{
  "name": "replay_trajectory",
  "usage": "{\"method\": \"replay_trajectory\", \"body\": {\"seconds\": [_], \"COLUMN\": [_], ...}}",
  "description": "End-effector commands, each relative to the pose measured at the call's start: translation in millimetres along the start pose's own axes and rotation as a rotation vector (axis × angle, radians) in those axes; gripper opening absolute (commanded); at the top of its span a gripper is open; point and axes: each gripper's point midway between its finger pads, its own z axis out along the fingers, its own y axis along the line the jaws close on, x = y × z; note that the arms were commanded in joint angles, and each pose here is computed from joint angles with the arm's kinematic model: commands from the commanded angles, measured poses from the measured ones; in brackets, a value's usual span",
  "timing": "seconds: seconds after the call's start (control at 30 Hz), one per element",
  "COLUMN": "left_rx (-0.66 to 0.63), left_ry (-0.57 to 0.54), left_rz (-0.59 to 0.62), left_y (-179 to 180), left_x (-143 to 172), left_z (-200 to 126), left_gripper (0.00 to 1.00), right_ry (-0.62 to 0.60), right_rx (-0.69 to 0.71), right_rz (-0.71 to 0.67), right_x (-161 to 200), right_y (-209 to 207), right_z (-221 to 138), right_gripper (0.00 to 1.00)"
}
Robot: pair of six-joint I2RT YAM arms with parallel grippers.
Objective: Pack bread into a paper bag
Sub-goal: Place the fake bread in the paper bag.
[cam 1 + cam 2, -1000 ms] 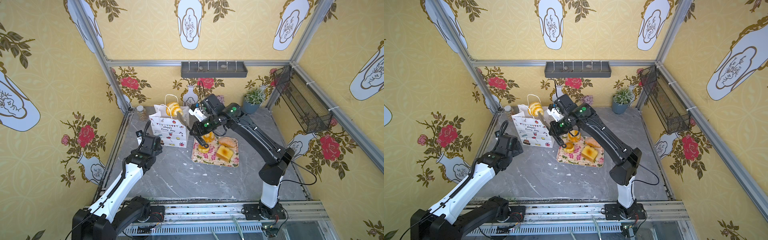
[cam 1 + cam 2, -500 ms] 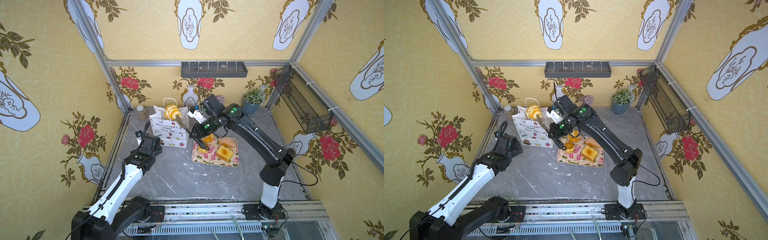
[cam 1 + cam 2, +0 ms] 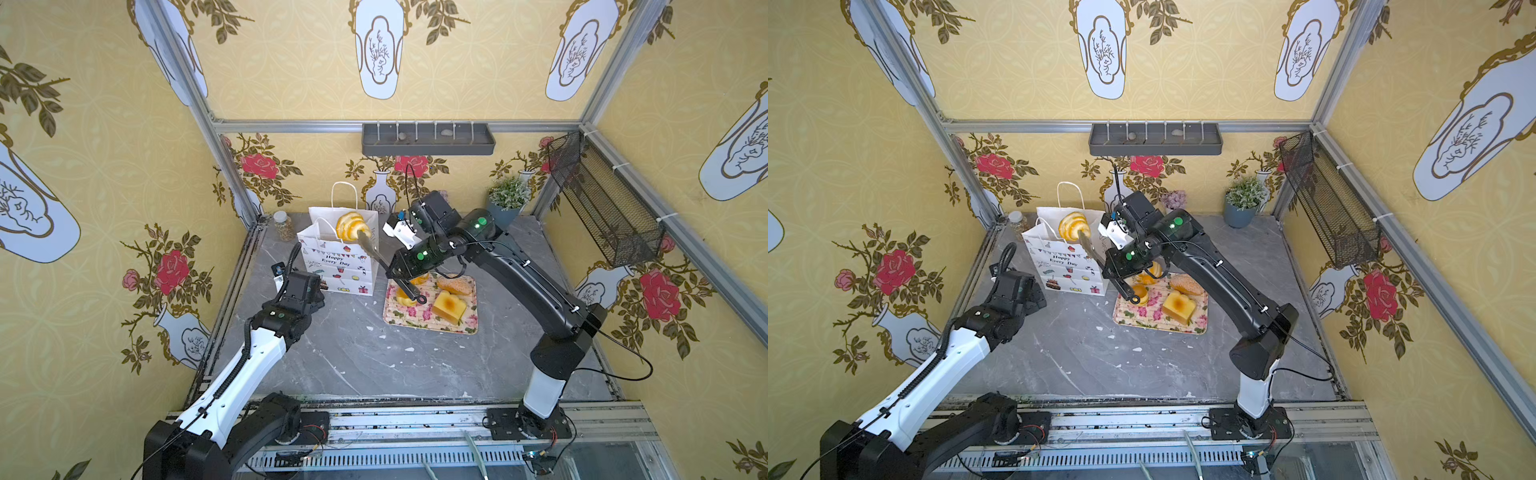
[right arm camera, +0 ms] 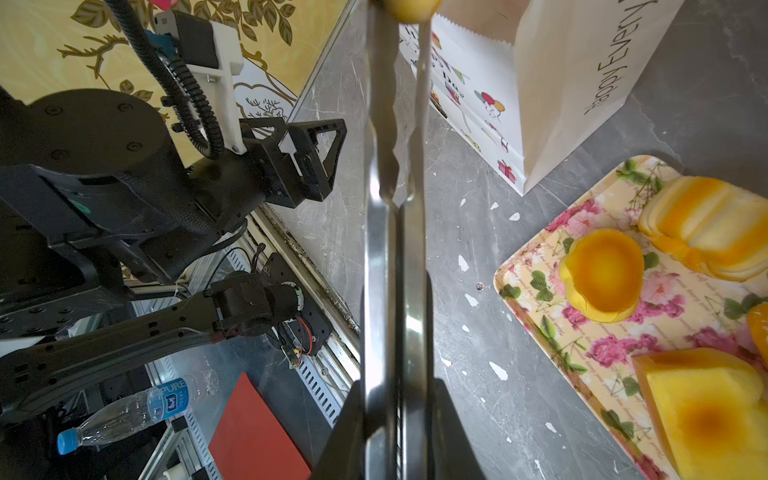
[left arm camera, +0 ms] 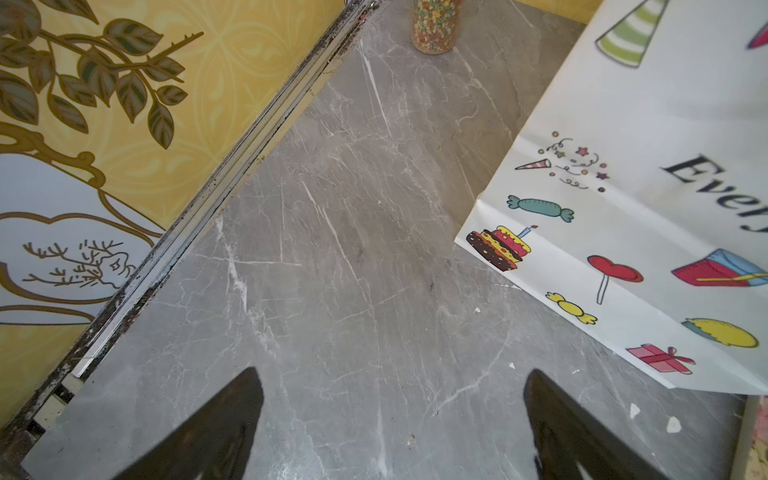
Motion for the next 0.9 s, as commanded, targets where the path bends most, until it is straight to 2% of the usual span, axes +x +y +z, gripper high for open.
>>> {"method": "replay_trajectory", "body": {"seconds": [0.0,0.43,0.5,0.57,0.8,0.87], "left_rx": [0.005,-0.004,-0.01,-0.011,-0.007,-0.005], "left_ry": [0.0,-0.005,-0.01,-0.011,-0.01,-0.009], "left_rz": [-0.021,-0.02,-0.019,-0.019,-0.018,-0.018], "left_y": [-1,3,5,5,2,1], "left_x": [1,1,1,1,-1,-1], "left_z": [1,-1,-2,-2,0,0], "left_gripper": [0.99,0.99,0.99,0.99,0.99,0.99], "right_ry": [-0.019,0.025,0.021,0.016,-0.007,-0.011], "right_rx": [-0.034,-0.064,-0.064,-0.063,-0.048,-0.047], "right_rz": [-0.006,-0.011,-0.009,-0.007,-0.002,-0.002], "right_x": [-4,-12,-13,-14,-17,-17], "right_y": [7,7,6,6,4,4], "right_z": [-1,20,20,19,11,9], "right_gripper": [0.0,0.0,0.07,0.2,0.38,0.41]}}
